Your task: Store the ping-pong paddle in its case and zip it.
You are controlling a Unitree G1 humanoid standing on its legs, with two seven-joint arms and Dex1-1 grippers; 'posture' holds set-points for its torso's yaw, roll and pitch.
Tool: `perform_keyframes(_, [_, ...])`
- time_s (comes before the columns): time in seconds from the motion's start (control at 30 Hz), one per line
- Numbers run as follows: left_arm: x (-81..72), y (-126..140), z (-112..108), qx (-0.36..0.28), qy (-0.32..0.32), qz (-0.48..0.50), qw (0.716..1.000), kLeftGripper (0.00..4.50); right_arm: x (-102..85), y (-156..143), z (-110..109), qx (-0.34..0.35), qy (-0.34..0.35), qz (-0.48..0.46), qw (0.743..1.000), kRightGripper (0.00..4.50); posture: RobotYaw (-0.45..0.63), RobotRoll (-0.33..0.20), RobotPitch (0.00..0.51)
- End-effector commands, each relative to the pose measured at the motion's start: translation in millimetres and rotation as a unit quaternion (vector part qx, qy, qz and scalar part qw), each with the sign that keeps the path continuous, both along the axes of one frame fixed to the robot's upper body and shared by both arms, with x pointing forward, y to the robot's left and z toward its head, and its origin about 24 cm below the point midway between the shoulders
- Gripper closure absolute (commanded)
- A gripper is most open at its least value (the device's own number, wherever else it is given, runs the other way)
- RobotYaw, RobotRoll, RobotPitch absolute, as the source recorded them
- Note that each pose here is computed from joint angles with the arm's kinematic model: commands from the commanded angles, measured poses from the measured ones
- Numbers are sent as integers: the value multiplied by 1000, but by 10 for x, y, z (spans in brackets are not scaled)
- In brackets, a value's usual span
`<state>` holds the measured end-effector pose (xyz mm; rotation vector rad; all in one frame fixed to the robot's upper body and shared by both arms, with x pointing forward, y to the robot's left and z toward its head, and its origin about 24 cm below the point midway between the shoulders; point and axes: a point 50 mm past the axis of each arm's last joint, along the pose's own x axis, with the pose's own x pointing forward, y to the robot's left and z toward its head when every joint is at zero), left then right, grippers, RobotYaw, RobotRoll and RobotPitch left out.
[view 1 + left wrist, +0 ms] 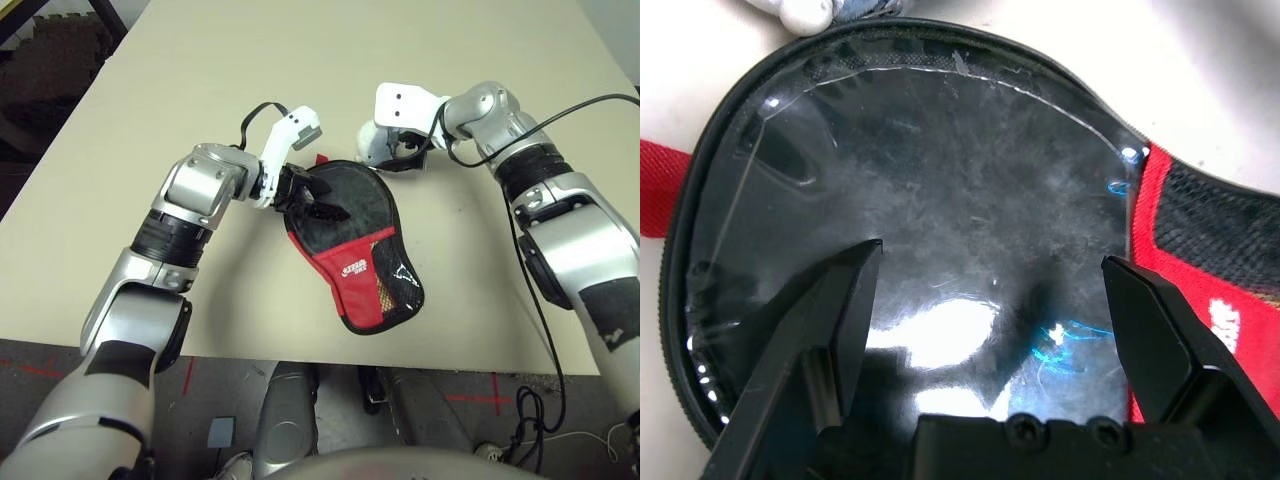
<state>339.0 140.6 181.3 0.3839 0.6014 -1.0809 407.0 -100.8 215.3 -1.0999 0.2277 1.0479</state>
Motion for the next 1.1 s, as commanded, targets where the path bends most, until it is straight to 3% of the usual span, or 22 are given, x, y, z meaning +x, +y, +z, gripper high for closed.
perform_keyframes(0.03, [-9,-116,-162,23,18,-7,1000,0,23,2,-58,-19,-28,-6,999,1532,-22,0,175])
perform_keyframes(0.17, [29,-197,-149,27,10,-13,999,0,54,3,-35,-19,-68,-21,997,2748,-34,0,178])
perform_keyframes(0.37, [84,-291,-159,27,0,-15,1000,0,48,-73,-19,-52,-74,-10,996,4489,-61,0,180])
perform_keyframes(0.77, [159,-292,-323,67,-28,-11,997,0,-154,-570,-52,-106,21,11,994,4489,-87,0,189])
perform_keyframes(1.1, [202,-333,-380,81,-38,-21,996,0,-668,-832,-160,-122,82,13,989,4489,-128,0,200])
